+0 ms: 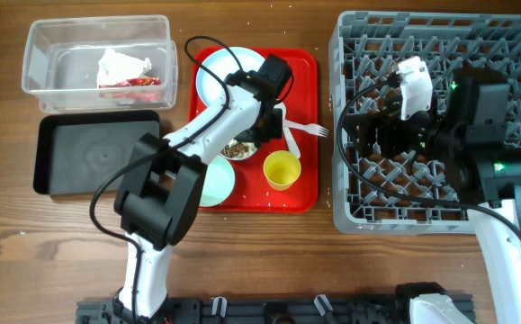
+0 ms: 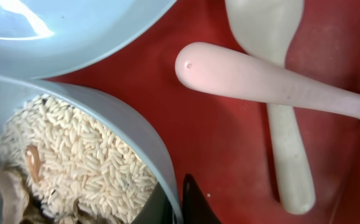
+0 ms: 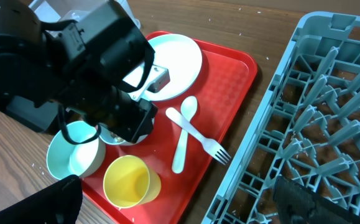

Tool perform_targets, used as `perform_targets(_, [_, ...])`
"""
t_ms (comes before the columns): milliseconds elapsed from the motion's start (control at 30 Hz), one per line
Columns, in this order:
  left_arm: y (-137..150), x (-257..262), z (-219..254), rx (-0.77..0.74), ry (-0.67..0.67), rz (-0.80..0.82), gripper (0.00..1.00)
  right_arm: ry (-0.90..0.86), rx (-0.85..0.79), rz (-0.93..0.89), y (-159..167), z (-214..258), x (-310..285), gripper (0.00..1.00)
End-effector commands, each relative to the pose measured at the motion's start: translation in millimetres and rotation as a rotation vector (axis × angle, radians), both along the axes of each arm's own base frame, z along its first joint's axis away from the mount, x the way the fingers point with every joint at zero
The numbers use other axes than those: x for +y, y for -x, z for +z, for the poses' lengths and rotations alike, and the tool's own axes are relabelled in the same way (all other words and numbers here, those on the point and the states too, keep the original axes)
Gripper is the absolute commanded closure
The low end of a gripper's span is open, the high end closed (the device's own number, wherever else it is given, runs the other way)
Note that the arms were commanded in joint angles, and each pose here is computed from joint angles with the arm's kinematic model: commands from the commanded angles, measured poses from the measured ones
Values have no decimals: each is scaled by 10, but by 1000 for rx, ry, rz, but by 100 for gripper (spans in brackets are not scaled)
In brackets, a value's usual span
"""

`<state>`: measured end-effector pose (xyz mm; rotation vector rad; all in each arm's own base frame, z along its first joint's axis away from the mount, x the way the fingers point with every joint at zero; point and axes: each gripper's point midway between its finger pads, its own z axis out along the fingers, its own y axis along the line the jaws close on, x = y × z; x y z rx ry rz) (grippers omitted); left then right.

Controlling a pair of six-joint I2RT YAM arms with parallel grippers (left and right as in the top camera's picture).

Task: Sort waste into correct bins and load items into the dishwasher rack
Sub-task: 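Grasp the rim of the rice bowl with the left gripper, then tip the rice bowl over the black tray to empty it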

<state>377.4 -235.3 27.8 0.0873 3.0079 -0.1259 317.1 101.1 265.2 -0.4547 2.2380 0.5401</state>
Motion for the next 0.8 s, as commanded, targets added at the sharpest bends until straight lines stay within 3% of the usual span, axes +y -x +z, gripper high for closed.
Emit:
perform_targets(0, [23,-61,73,-2,31,-12,96,6,-9,-2,-26,31,-8,1])
perform_targets(433, [29,78,935,-103,148,21,96,6,-9,-2,-27,32,-8,1])
perform_targets(600, [42,616,1332,-77,237,150,96,6,-9,-2,-26,31,-8,1])
perform_targets(767, [34,1541,1431,-46,204,346,96,6,-10,-2,-29,34,-8,1])
